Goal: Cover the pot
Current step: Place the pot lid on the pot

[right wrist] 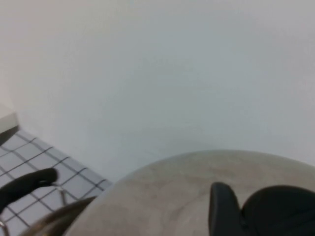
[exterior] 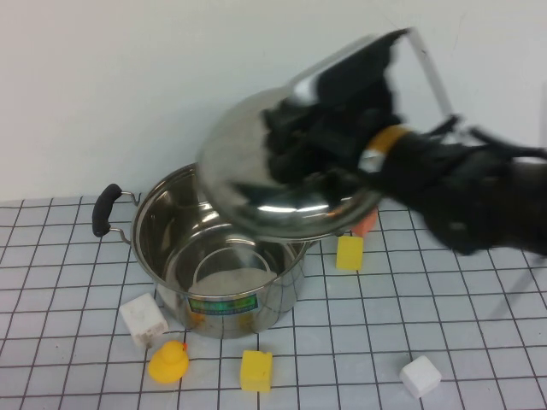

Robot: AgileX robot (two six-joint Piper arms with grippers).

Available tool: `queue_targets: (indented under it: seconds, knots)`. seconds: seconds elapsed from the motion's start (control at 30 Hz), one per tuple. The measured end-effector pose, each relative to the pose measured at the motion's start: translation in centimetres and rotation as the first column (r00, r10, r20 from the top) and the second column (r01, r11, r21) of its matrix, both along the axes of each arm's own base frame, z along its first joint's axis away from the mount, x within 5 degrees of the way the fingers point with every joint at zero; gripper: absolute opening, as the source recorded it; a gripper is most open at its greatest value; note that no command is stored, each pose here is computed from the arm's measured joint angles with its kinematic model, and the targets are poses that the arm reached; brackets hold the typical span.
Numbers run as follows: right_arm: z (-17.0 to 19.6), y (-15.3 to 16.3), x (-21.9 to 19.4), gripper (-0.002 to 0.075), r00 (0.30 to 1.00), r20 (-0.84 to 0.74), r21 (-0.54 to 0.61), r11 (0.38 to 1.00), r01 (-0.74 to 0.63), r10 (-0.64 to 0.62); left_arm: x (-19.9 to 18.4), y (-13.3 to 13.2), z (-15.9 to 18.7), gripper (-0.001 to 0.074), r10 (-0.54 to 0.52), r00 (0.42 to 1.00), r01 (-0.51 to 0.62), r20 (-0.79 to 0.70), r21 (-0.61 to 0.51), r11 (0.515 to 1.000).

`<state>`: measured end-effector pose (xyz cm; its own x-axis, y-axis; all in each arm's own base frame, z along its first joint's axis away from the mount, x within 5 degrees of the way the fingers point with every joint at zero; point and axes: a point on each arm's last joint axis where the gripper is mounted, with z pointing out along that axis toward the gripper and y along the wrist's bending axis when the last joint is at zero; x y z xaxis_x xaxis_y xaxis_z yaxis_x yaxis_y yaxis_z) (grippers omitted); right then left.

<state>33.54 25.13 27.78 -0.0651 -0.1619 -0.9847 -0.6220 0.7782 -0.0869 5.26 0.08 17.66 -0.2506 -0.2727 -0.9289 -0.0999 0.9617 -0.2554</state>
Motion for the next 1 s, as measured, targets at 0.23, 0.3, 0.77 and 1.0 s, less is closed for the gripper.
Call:
queue_targets:
  seconds: [0.23, 0.3, 0.77, 1.0]
  knots:
    - [-3.7, 5.6, 2.4, 0.0342, 0.997, -0.012, -0.027, 0.997, -0.071, 0.071, 0.0, 0.0, 0.0, -0.0003, 0.0, 1.0, 0.0, -0.002, 0.0, 1.0]
    - [-4.4, 6.3, 2.8, 0.0342, 0.997, -0.016, -0.029, 0.997, -0.078, 0.077, 0.0, 0.0, 0.0, -0.0003, 0.0, 1.0, 0.0, -0.002, 0.0, 1.0]
    - [-5.8, 8.2, 2.3, 0.0342, 0.993, -0.061, -0.008, 0.994, -0.106, 0.106, 0.0, 0.0, 0.0, -0.0003, 0.0, 1.0, 0.0, -0.002, -0.002, 1.0]
    - [-6.2, 8.5, 2.3, 0.0342, 0.991, -0.074, -0.005, 0.994, -0.111, 0.111, 0.0, 0.0, 0.0, -0.0003, 0.0, 1.0, 0.0, -0.002, -0.002, 1.0]
